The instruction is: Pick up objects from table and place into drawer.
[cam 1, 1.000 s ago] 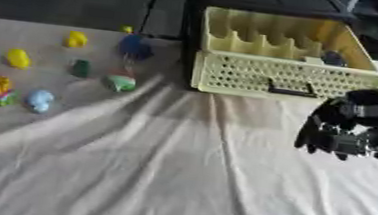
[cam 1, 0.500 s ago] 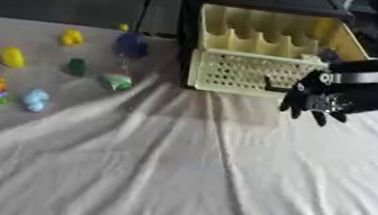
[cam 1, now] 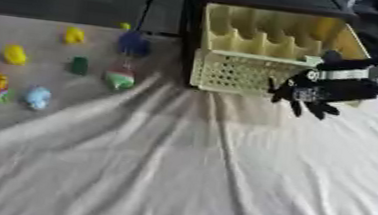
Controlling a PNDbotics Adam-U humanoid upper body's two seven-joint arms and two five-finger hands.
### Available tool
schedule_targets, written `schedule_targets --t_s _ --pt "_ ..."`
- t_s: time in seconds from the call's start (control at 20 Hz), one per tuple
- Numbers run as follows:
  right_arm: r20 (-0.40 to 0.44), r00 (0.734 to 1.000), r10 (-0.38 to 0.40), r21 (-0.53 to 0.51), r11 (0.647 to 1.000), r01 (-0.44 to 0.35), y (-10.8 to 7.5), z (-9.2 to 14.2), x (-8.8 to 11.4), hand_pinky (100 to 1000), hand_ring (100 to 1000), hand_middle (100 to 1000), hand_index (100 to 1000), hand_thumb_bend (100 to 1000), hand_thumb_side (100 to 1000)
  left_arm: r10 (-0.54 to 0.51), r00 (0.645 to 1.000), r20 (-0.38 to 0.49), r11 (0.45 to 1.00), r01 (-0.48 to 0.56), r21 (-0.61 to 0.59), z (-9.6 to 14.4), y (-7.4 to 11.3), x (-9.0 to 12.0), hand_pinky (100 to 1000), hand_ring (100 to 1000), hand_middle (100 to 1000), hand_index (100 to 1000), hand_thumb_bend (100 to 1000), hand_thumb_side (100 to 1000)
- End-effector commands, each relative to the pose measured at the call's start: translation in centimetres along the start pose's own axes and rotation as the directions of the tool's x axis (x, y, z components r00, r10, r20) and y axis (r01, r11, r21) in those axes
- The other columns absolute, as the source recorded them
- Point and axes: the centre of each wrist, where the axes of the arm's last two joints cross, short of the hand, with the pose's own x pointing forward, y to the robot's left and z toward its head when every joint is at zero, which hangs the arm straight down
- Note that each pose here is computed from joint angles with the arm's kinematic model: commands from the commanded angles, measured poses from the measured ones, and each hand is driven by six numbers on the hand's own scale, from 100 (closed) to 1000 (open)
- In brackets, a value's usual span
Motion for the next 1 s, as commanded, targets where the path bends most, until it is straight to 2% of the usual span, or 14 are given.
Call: schedule_targets --t_s 0.05,0.25,0.55,0.85,1.0 --pt "-0.048 0.999 -0.002 0.001 1.0 0.002 -0.1 0.2 -1.1 297 508 745 860 100 1000 -0.004 1.0 0.025 1.0 0.003 0.013 -0.4 0.4 0.6 552 708 700 952 100 967" --pt "-0.021 0.999 0.026 -0.009 1.0 -0.026 -0.4 0.5 -0.1 293 507 750 858 100 1000 -0.003 1.0 0.017 1.0 0.002 0.012 -0.2 0.3 0.5 552 708 700 952 100 968" --pt "0.027 0.995 0.097 -0.064 0.993 -0.095 -1.1 2.2 3.1 274 486 727 851 100 1000 0.0 1.0 0.01 1.0 0.0 0.001 0.0 0.3 0.4 561 711 703 954 100 963" --pt "0.053 0.996 0.074 -0.019 0.997 -0.073 -0.1 2.6 4.7 253 459 685 838 100 1000 0.008 1.0 0.008 1.0 -0.008 -0.012 0.0 0.2 0.4 565 713 703 955 100 962" --pt "0.086 0.995 0.051 0.026 0.998 -0.054 0.9 2.7 5.7 284 493 679 829 100 1000 0.013 1.0 0.008 1.0 -0.012 -0.014 0.0 0.2 0.4 567 714 704 954 100 961"
